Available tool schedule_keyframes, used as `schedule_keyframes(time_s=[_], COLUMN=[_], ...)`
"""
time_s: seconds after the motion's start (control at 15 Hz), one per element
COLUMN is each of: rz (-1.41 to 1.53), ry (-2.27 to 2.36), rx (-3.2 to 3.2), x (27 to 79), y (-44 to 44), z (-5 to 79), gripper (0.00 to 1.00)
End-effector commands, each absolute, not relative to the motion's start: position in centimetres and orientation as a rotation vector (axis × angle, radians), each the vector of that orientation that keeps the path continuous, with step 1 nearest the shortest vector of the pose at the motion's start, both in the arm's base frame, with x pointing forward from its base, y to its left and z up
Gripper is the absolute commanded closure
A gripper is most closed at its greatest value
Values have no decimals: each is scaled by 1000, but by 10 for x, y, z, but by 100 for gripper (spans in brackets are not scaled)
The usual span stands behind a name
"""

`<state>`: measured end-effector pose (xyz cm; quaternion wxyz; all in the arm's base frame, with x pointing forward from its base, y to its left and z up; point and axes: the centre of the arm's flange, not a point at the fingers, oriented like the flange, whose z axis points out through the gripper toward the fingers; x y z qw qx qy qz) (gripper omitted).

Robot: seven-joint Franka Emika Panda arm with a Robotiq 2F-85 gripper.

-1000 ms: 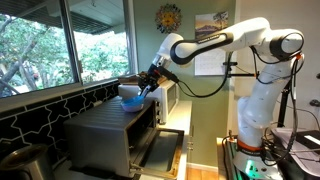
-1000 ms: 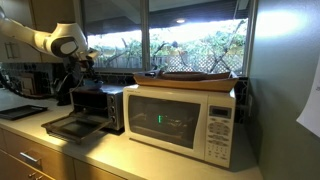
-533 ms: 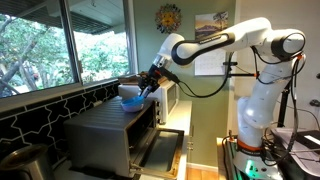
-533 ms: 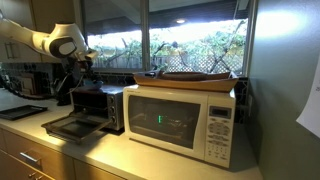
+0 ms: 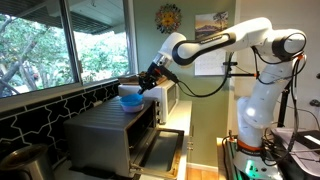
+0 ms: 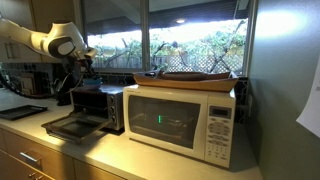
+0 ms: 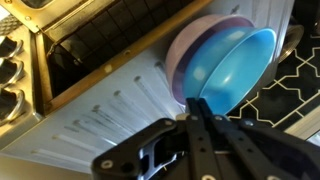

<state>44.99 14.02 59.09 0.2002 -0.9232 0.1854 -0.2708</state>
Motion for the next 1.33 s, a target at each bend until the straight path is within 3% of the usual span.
schedule_keyframes(time_s=[0.0,0.53,0.6,0.73,1.13,1.2,1.27], rz=[-776,-742,-735,-723,-673,-669,-666], ry=[497,526,536,540,542,540,540], rx=[-2552,-2544,-2545,-2544,-2541,-2542,-2544], x=[438,435,435,436,439,439,439], y=[135,129,129,130,141,142,142], z=[582,567,566,564,555,555,555], gripper=[99,99,71,64,21,61,57])
